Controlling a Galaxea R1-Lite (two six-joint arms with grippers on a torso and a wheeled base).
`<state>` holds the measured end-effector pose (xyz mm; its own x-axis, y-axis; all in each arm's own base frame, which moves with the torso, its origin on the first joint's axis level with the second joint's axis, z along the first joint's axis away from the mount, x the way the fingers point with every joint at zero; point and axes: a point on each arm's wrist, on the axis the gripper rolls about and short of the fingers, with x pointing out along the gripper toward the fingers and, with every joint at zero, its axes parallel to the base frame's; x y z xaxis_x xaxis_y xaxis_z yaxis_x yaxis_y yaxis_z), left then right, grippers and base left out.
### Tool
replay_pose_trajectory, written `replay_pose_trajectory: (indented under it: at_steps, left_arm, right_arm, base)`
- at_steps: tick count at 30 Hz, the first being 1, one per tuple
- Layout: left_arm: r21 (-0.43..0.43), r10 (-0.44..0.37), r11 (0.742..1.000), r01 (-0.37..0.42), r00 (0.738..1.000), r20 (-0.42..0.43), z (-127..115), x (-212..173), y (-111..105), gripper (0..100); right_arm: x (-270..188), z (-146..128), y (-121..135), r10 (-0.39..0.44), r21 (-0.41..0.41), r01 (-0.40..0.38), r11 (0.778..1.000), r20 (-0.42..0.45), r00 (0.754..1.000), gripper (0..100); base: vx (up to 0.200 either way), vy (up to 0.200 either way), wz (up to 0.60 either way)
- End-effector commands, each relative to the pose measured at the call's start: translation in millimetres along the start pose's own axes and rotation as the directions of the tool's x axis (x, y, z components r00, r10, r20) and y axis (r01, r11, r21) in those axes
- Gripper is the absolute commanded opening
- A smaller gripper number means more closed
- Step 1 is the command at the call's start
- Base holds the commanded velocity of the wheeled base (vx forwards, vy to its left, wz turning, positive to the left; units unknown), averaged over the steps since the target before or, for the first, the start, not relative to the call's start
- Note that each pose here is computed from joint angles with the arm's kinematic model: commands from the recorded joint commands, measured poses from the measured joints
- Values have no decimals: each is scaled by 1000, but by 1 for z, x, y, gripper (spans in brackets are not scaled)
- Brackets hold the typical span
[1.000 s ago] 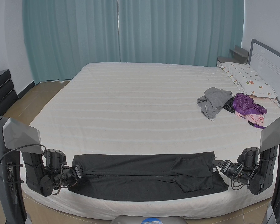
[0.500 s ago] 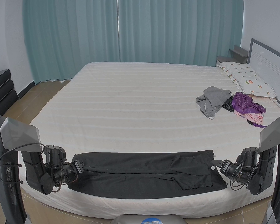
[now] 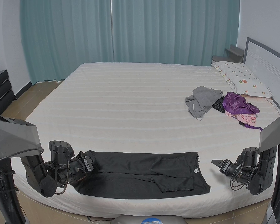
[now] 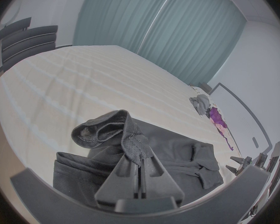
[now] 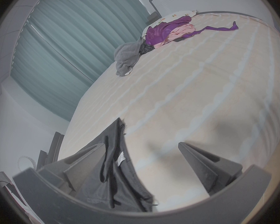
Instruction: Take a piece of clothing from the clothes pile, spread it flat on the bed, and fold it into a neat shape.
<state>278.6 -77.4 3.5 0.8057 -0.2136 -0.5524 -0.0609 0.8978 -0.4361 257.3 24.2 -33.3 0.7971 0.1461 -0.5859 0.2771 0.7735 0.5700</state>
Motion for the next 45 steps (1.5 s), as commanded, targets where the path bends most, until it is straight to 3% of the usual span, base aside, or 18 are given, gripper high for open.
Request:
replay_pose_trajectory:
  at_steps: [1, 13, 17, 25, 33, 40, 41, 45]
  left_arm:
    - [35, -57, 998, 56, 997, 45, 11, -13, -29, 0]
    - [98, -78, 992, 82, 996, -41, 19, -19, -83, 0]
    - [62, -108, 992, 112, 992, -63, 15, -18, -106, 0]
    - [86, -125, 987, 134, 986, -111, 16, -17, -139, 0]
    - [119, -107, 984, 129, 979, -174, 3, -1, -154, 0]
    - [138, -49, 988, 75, 982, -184, -11, 22, -152, 0]
    - [142, -43, 987, 70, 981, -189, -13, 24, -152, 100]
    - [144, -39, 987, 68, 981, -191, -15, 26, -152, 100]
  right_arm:
    - [-1, 0, 0, 5, 0, -5, 1000, 5, 1000, 100]
    - [-4, -6, 0, 5, 6, -5, 1000, -14, 1000, 100]
    - [-3, -11, 2, 8, -1, -8, 1000, -33, 999, 100]
    - [-3, -16, 3, 3, -10, -4, 1000, -55, 998, 100]
    - [-5, -18, 2, -3, -10, 2, 1000, -62, 998, 100]
    - [-5, -18, 1, -5, -10, 4, 1000, -64, 998, 100]
    - [-5, -18, 2, -4, -10, 3, 1000, -63, 998, 100]
    - [-5, -18, 1, -5, -10, 4, 1000, -64, 998, 100]
  base:
    - [0, -200, 0]
    - [0, -200, 0]
    - [0, -200, 0]
    - [0, -200, 0]
    - [0, -75, 0]
    - [0, 0, 0]
    - [0, 0, 0]
    - [0, 0, 0]
